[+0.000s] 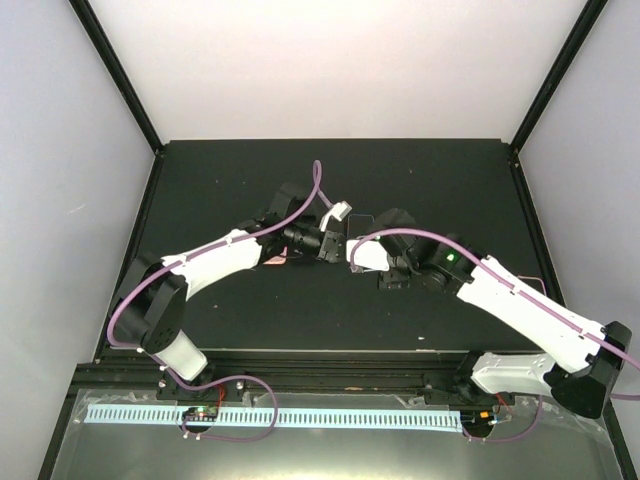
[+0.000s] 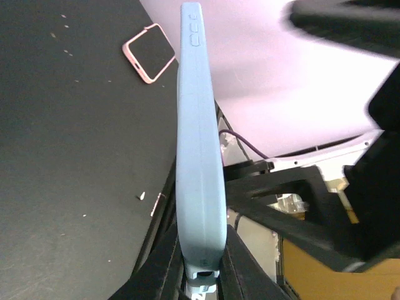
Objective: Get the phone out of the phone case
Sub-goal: Pick up the phone at the center of the board.
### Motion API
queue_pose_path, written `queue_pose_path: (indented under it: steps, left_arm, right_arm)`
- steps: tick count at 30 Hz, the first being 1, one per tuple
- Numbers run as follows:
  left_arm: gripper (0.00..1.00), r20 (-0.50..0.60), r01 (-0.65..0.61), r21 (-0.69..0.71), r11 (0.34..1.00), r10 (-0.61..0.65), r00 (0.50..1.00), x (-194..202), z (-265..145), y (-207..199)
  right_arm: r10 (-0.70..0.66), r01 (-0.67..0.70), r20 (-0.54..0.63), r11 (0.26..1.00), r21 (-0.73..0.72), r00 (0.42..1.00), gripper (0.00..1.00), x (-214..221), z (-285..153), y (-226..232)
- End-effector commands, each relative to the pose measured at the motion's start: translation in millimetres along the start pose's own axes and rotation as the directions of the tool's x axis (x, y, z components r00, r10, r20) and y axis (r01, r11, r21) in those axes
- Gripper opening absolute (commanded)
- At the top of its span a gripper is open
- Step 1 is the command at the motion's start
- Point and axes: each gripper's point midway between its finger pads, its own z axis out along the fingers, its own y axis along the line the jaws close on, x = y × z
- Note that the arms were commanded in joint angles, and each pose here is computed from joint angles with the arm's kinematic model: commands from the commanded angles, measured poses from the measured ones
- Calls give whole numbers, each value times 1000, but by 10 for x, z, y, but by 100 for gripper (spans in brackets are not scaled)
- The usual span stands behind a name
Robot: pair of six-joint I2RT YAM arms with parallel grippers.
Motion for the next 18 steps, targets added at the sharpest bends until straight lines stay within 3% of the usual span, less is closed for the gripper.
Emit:
queue_pose_path:
  steps: [1,6,10,18]
  left_arm:
    - [2,55,-91,42,995,88,995,-260,-199,-226]
    - [2,108,-96,38,995,92,990,-409,-402,-236]
    - [2,177,-119,23,993,113,978,-596,-633,-286]
    - [2,367,-181,-20,983,175,914,-1031,-1240,-544]
  right_arm:
    - [119,-138,131,980,147,984,100,-171,-377,-520]
    - [207,-273,280,937,220,937,100,-243,-763,-941]
    - [327,-422,381,885,198,865,100,-205,-975,-1275]
    - [631,-688,511,719,-101,584,100,-55,-1171,-1852]
